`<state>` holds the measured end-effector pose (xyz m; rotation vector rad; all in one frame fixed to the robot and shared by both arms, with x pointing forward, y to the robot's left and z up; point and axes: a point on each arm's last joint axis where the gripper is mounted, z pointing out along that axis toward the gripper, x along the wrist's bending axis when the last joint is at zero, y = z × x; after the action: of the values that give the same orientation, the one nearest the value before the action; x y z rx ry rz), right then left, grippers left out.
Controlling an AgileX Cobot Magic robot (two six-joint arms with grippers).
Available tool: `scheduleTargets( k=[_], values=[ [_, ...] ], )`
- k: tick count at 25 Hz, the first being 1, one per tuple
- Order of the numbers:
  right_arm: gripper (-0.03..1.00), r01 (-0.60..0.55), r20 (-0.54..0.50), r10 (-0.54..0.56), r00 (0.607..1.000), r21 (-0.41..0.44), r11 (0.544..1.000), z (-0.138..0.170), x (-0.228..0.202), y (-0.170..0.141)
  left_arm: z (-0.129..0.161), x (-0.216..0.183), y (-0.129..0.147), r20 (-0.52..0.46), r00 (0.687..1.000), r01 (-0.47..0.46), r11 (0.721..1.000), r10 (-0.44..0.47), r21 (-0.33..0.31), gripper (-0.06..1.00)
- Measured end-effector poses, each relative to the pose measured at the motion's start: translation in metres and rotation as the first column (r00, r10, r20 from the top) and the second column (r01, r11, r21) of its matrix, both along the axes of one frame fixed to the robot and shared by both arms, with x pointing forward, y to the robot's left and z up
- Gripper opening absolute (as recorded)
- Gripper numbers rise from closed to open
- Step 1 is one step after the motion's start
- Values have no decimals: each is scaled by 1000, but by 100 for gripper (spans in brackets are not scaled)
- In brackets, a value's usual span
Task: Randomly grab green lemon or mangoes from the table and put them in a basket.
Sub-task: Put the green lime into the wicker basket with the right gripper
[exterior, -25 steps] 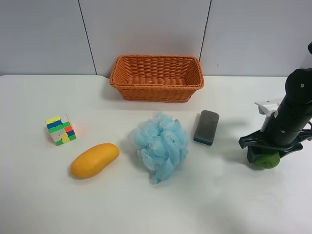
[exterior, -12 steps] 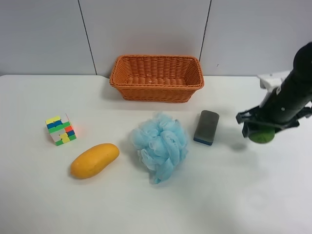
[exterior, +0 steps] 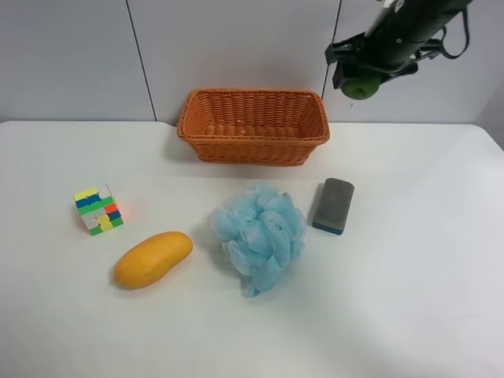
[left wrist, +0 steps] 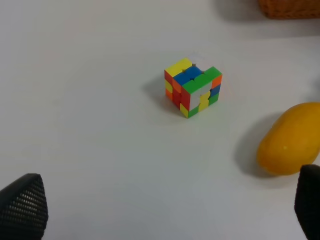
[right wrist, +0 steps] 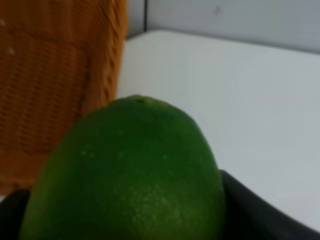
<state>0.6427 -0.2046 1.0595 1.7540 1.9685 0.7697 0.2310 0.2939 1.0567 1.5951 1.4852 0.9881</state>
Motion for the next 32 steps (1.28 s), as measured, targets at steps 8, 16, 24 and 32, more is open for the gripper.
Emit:
scheduleTargets(
  k=[8,16,24,32],
  values=[
    [67,-53,-36,54,998,30,998,-53,65,49,0,0,0,0,1000,0,1000,0,0,99],
    [67,-81,-73,83,994,25,996,-92,82,70,0,0,0,0,1000,0,1000,0,0,99],
    [67,-82,-59,84,995,27,996,-90,84,71,0,0,0,0,1000,0,1000,0,0,99],
    [93,-109,-24,109,994,7,994,-88,86,71,0,0,0,0,1000,0,1000,0,0,99]
  ],
)
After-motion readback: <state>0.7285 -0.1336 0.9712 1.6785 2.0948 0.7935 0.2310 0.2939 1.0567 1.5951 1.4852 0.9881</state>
